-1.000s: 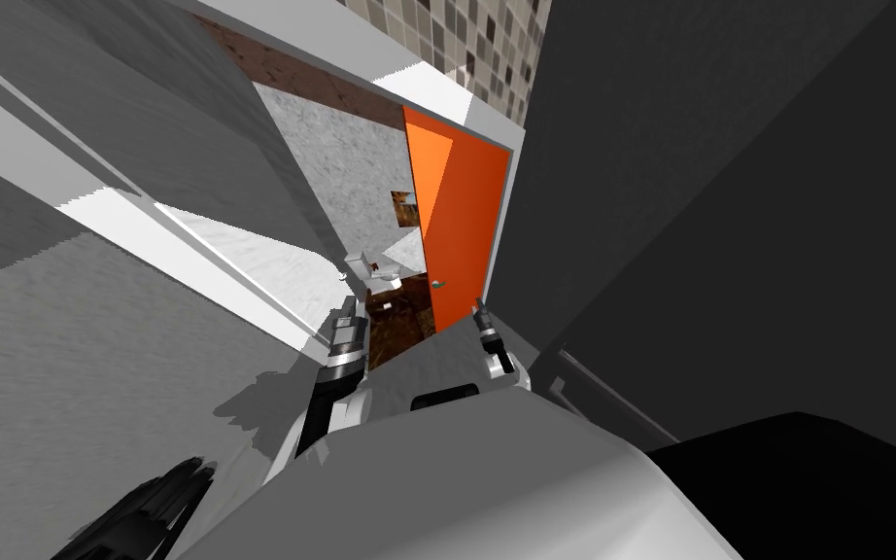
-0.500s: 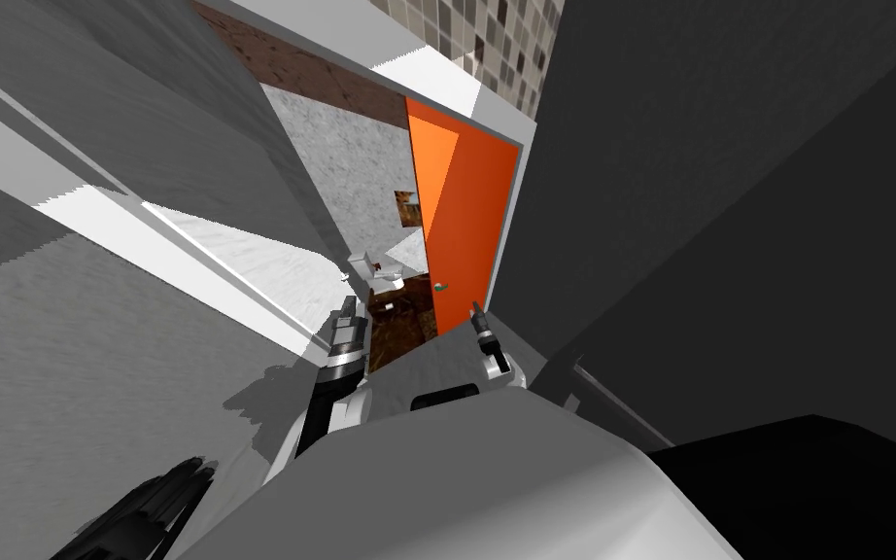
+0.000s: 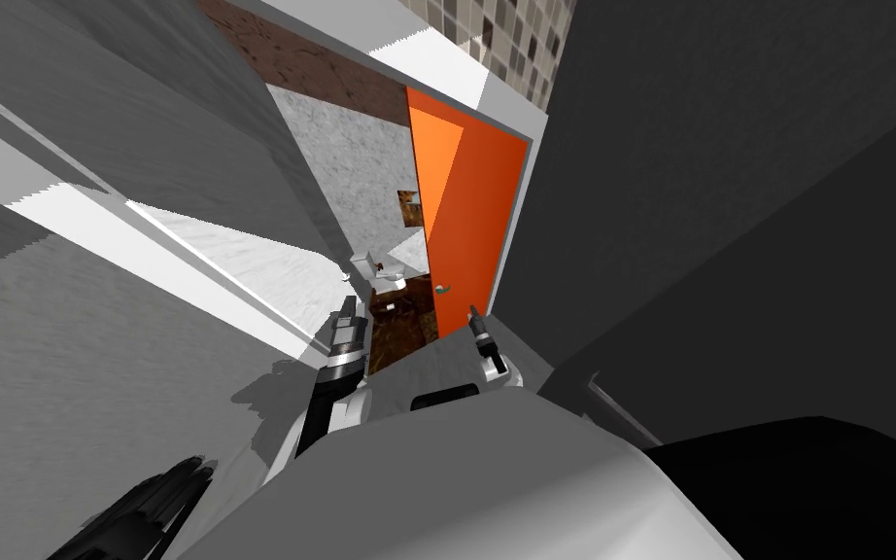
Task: Push the door open
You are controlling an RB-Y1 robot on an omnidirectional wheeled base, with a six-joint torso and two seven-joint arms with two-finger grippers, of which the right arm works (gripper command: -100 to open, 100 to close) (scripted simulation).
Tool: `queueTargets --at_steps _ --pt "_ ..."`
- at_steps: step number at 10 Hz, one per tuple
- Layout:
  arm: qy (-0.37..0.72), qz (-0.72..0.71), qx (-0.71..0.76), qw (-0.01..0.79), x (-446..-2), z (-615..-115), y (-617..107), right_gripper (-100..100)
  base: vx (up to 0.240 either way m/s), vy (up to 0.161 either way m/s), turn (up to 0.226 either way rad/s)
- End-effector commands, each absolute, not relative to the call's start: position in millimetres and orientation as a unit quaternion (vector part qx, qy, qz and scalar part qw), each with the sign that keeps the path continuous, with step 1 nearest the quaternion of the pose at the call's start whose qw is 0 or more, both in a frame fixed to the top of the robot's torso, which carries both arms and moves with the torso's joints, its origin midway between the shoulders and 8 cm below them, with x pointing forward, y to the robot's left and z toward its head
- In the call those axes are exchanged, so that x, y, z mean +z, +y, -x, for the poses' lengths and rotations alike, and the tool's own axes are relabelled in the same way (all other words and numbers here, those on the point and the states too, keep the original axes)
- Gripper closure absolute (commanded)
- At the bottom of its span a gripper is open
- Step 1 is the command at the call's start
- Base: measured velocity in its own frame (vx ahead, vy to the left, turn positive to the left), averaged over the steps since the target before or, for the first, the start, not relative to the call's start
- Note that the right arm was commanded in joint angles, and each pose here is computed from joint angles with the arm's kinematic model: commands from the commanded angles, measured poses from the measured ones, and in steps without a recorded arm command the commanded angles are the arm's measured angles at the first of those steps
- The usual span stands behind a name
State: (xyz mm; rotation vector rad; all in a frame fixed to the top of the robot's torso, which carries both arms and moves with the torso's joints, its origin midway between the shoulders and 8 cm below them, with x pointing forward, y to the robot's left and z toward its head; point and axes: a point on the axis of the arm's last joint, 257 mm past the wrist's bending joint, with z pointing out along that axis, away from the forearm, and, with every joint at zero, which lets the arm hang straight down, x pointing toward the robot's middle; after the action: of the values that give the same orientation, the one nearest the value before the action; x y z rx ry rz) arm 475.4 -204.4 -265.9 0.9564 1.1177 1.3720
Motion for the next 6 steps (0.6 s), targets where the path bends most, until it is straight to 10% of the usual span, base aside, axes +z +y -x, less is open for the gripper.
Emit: queueTargets --at_steps 1,6 --pt "0.476 -0.405 0.574 0.529 -277 -476 -200 -100 0.086 -0.022 0.069" --pt "0.496 -0.414 0.567 0.511 -307 -477 -189 -100 0.103 -0.026 0.051"
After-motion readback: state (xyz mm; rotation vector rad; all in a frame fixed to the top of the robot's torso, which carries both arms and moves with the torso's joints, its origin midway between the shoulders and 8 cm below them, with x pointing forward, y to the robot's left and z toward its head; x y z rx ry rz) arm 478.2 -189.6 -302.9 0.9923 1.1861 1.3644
